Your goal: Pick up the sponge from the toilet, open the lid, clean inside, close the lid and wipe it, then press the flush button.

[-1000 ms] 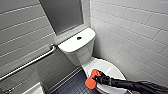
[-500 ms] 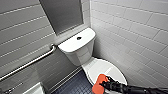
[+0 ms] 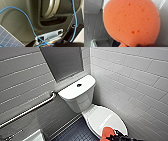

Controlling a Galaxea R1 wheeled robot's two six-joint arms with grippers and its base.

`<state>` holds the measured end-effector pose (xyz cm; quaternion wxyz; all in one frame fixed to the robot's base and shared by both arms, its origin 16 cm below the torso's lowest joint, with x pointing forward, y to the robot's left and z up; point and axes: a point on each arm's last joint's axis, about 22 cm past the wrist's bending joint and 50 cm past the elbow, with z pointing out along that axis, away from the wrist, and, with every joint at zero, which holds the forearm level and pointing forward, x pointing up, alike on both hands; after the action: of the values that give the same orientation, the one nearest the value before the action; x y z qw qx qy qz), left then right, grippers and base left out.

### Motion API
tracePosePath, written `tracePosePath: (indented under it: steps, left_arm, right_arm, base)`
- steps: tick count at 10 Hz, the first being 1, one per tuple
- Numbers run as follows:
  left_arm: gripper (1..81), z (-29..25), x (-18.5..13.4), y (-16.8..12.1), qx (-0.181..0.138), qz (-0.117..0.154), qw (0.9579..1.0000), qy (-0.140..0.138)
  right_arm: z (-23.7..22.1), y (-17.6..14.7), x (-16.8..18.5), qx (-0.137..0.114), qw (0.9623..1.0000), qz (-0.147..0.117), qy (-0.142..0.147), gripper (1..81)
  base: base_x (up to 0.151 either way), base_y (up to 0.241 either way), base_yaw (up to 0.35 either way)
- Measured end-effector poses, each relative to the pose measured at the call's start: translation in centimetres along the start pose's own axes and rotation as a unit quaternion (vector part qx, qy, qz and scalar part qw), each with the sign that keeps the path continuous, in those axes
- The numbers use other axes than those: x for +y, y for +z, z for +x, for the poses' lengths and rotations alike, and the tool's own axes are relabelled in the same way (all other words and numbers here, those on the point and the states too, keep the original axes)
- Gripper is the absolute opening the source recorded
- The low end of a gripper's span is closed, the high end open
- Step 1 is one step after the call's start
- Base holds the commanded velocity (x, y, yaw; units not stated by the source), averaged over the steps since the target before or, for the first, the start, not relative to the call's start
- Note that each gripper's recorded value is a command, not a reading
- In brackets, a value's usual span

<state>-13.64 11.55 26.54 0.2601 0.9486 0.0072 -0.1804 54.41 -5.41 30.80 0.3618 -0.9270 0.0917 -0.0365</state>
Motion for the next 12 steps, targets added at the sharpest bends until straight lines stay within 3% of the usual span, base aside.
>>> tracePosePath:
  steps: [4,7,9,12]
  left_arm:
    - [81.1,0.0,0.0,0.0,0.0,0.0,1.0,0.0]
    - [81.1,-0.1,-0.2,-0.1,0.0,0.001,1.0,0.0]
    - [81.1,-0.1,-0.5,-0.3,-0.001,0.003,1.0,0.0]
    - [81.1,1.1,-3.3,-1.5,0.004,0.015,0.9999,0.006]
  right_arm:
    - [0.0,-4.7,4.8,0.004,0.9995,-0.032,0.008,1.0]
    - [1.3,-9.8,9.6,0.02,0.9967,-0.076,0.02,1.0]
    - [-0.1,-12.0,13.1,0.016,0.9937,-0.106,0.034,1.0]
    - [-6.6,-14.0,18.3,-0.022,0.9852,-0.157,0.066,1.0]
  base:
    - [0.0,0.0,0.0]
    - [0.0,0.0,0.0]
    - [0.0,0.0,0.0]
    - [0.0,0.0,0.0]
